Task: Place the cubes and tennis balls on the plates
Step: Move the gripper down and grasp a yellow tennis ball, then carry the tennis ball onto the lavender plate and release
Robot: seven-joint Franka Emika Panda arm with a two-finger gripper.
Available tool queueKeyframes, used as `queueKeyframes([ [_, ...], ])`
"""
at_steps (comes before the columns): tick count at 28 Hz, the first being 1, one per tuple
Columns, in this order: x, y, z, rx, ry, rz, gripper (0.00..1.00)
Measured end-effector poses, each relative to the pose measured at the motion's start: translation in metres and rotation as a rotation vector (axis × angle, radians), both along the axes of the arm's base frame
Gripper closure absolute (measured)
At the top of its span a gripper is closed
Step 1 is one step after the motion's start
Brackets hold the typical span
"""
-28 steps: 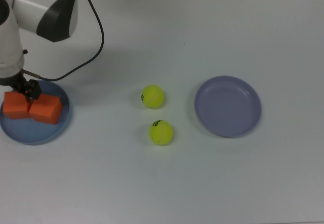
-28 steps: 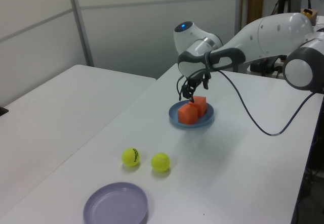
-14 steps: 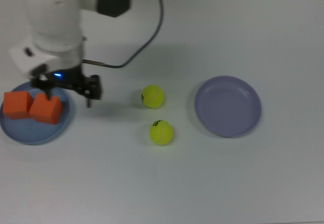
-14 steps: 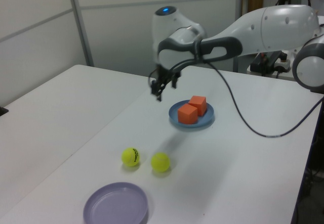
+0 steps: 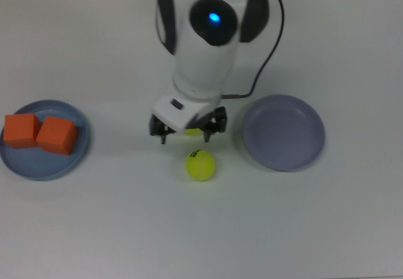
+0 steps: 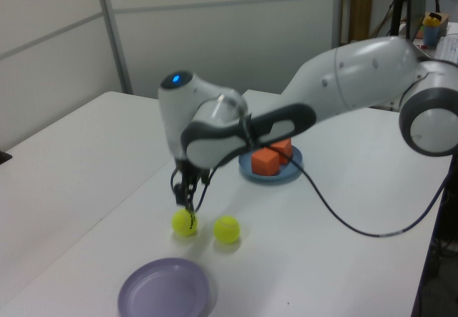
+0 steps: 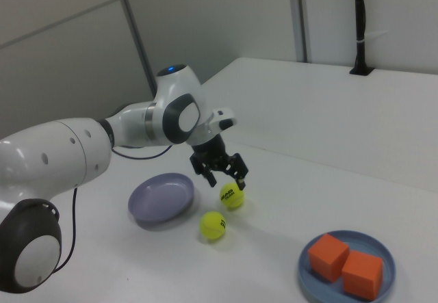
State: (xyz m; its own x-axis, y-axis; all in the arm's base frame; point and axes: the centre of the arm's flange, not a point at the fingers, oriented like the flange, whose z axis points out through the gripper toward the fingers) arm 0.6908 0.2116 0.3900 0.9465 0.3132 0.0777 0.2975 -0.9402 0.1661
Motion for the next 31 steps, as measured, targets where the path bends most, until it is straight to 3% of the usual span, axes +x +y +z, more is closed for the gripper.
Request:
queueKeyframes([
  [5,-0.004,0.028,-0.018,-0.013,-0.009,0.049,0.00],
  [12,0.008,0.042,-0.040,-0.033,-0.132,0.119,0.00],
  [21,0.012,0.040,-0.073,-0.067,-0.127,0.146,0.01],
  [28,0.012,0.043,-0.071,-0.060,-0.135,0.119,0.28],
  [31,0.010,0.050,-0.068,-0.052,-0.144,0.110,0.31],
])
